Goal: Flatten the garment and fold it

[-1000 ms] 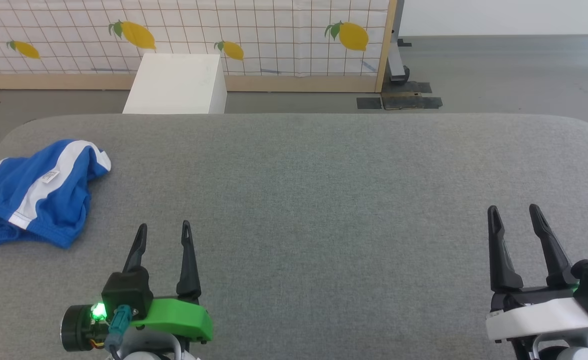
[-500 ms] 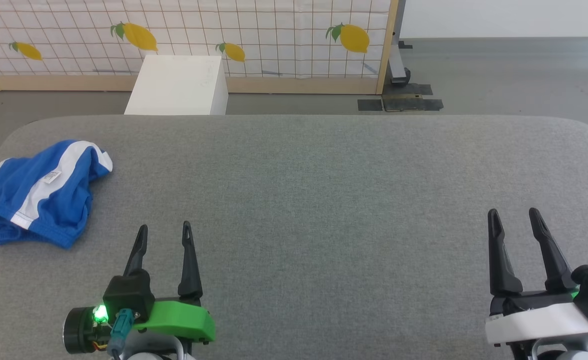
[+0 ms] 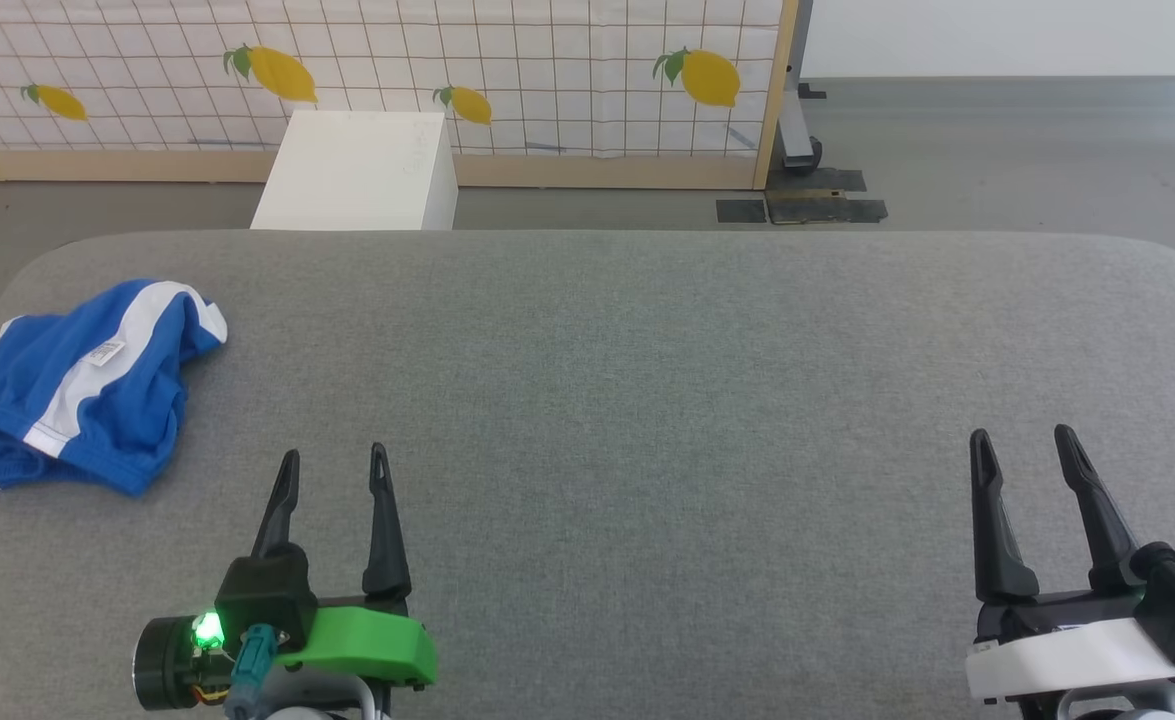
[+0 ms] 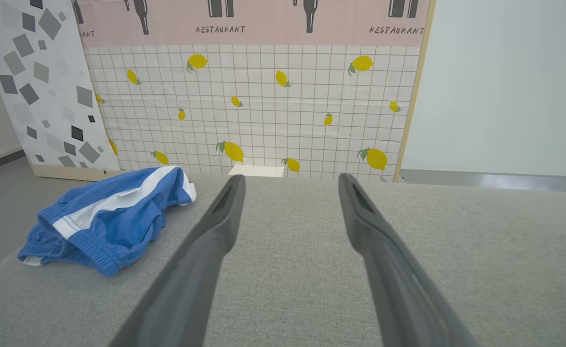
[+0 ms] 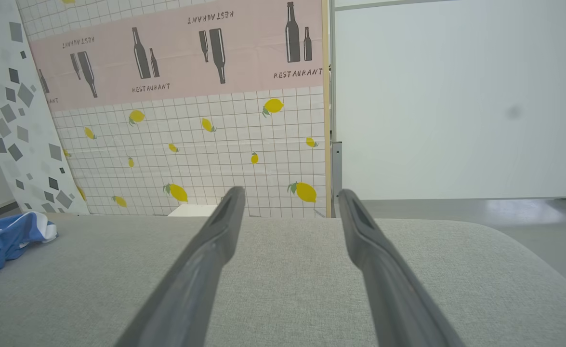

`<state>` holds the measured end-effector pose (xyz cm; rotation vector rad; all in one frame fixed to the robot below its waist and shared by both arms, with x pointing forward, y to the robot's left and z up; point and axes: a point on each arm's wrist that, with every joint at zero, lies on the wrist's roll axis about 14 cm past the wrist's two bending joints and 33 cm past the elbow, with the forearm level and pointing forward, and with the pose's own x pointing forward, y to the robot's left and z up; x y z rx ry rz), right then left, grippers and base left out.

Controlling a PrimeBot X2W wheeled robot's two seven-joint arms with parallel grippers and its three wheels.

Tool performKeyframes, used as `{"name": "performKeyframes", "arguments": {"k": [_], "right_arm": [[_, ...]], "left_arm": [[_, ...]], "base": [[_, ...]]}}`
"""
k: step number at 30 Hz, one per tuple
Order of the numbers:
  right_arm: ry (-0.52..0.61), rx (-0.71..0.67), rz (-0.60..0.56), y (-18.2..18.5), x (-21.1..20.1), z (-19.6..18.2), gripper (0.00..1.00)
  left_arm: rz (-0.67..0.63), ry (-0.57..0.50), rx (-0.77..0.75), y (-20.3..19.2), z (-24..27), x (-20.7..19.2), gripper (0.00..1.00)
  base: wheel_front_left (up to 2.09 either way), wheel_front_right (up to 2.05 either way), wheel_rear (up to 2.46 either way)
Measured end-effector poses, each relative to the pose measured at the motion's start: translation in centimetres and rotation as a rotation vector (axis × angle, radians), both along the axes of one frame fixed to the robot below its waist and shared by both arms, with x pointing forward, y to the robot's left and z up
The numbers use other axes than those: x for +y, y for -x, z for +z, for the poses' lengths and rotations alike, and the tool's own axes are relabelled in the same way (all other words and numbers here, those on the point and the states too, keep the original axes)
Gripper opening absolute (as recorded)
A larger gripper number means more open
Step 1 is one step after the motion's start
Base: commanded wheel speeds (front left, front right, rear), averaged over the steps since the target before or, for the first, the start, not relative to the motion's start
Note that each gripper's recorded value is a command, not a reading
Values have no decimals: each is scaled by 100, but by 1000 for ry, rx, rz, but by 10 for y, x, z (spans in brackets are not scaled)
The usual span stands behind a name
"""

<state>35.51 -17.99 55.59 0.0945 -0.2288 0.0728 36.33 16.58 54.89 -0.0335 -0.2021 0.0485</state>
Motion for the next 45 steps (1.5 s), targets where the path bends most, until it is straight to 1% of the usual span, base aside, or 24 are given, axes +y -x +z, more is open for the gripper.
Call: {"name": "performKeyframes", "arguments": {"k": [34, 40, 45], "right_arm": [[-2, 1, 13, -1, 4, -3, 100], [-2, 4, 35, -6, 12, -4, 100], [-3, 6, 79, -14, 26, -5, 100]], "left_arm": [[12, 7, 14, 2, -7, 3, 100], [39, 7, 11, 3, -6, 11, 100], [92, 7, 10, 9, -5, 28, 100]], "base": [[0, 0, 0], [0, 0, 0], [0, 0, 0]]}}
